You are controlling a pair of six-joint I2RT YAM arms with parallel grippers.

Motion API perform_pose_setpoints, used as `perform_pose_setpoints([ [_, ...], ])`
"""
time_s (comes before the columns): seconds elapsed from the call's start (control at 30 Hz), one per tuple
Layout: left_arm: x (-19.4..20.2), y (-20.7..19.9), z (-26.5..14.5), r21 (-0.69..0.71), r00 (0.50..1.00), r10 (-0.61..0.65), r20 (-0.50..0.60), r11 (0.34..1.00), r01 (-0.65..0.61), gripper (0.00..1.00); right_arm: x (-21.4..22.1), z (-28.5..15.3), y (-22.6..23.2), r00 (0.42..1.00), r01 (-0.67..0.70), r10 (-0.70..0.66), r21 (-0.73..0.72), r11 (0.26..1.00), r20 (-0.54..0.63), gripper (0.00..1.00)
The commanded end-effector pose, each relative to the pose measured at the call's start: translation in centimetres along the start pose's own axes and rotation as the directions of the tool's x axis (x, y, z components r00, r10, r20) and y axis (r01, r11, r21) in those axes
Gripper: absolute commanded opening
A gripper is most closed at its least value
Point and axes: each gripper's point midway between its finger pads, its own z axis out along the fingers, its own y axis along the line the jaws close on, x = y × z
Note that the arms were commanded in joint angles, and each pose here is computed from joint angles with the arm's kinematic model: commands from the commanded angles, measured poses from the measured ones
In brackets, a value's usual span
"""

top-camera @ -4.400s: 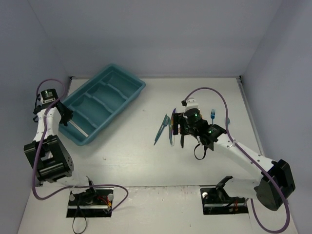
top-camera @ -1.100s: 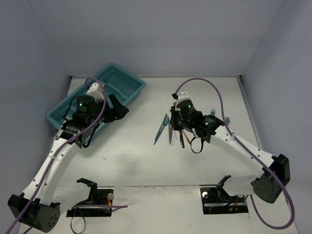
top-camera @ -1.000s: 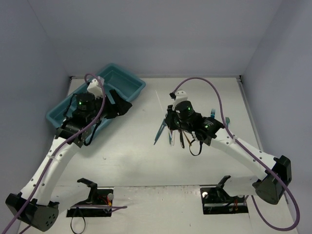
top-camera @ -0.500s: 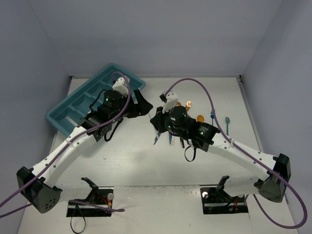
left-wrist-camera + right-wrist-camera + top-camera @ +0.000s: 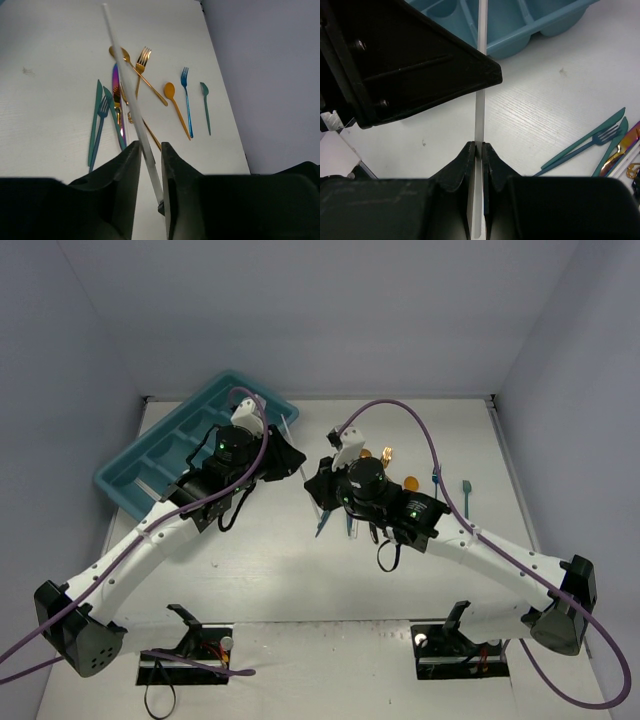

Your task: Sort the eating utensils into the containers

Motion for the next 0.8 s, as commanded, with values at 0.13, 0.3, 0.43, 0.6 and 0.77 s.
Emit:
perform_pose_setpoints([
  [0.13,-1.7,-1.3,-0.3,0.040,0.996,-0.020,0.082,0.999,0.017,0.00,-4.1,-0.5,1.7,0.990,-0.032,0.038,-0.049,0.998,0.139,0.00],
  [0.3,-2.1,-0.3,-1.0,-0.008,0.994,-0.008,0.111,1.000,0.009,0.00,-3.9,-0.4,1.4,0.990,-0.030,0.034,-0.036,0.999,0.140,0.35],
  [0.43,-2.6,2.6,-2.1,-0.152,0.990,0.032,0.135,0.988,-0.011,0.00,-3.9,-0.6,0.5,0.988,-0.030,0.030,0.002,1.000,0.154,0.59],
  [0.6,-5.1,10.3,-4.4,-0.414,0.985,0.071,0.157,0.910,0.000,0.00,-3.3,-1.7,-2.7,0.984,-0.024,0.003,0.113,0.993,0.177,0.67],
  [0.77,-7.8,19.8,-8.0,-0.628,0.981,0.033,0.193,0.772,0.098,0.00,-0.8,-2.1,-7.3,0.990,-0.015,-0.017,0.230,0.973,0.139,0.67],
])
